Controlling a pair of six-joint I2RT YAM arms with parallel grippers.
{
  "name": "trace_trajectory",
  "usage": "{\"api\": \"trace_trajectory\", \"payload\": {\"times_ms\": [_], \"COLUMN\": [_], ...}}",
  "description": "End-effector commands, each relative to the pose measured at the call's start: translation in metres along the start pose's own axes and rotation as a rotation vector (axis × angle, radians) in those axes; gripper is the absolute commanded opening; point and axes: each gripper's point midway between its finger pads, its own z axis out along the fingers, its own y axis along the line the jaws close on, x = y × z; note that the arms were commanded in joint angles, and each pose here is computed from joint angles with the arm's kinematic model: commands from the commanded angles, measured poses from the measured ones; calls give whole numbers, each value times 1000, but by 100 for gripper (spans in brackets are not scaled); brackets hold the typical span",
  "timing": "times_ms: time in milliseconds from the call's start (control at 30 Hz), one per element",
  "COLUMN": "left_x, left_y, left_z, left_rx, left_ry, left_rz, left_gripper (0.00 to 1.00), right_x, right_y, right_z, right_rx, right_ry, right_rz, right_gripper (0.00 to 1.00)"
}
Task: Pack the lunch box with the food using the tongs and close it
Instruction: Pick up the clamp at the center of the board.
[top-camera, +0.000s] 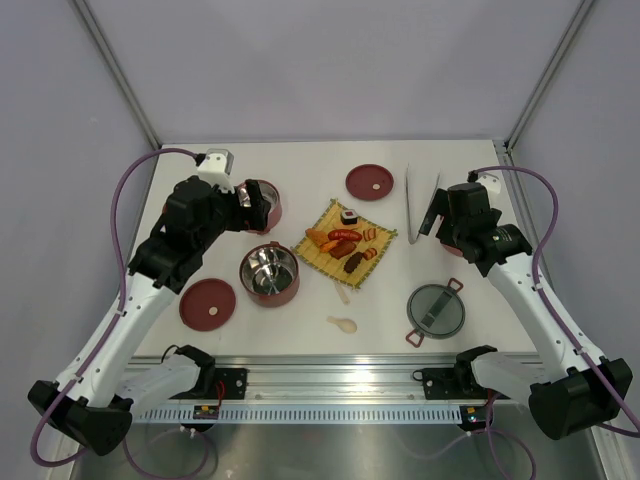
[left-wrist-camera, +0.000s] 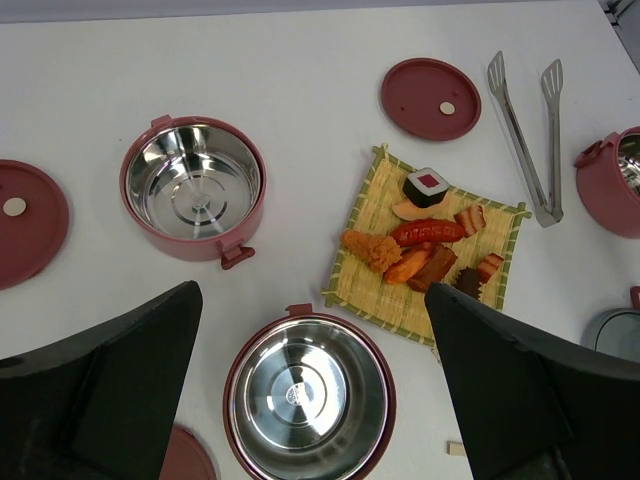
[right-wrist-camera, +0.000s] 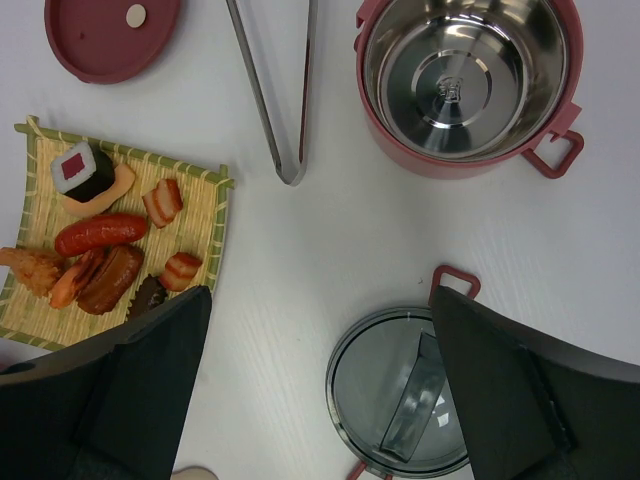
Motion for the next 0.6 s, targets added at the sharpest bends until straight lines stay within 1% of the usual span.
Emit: {"api": "trace_trajectory", "payload": {"times_ms": [0,233,367,567], "left_x": [-21,-21,-16,-11], "left_y": [-11,-11,-10,-9], "left_z": [-4,-4,2,3], "left_rx": [57,57,49,41], "left_ry": [-82,-78,-54,-26], "left_rz": [15,28,25,21], "left_gripper": [99,99,99,99], "right_x": [-6,0,10,11], "right_y": [5,4,5,30], "right_z": [-1,6,17,31], "right_rx": [-22,2,32,-49], "right_ry": [-24,14,80,122], "right_rz": [9,-2,-30,-44], "right_gripper": [100,100,99,99]}}
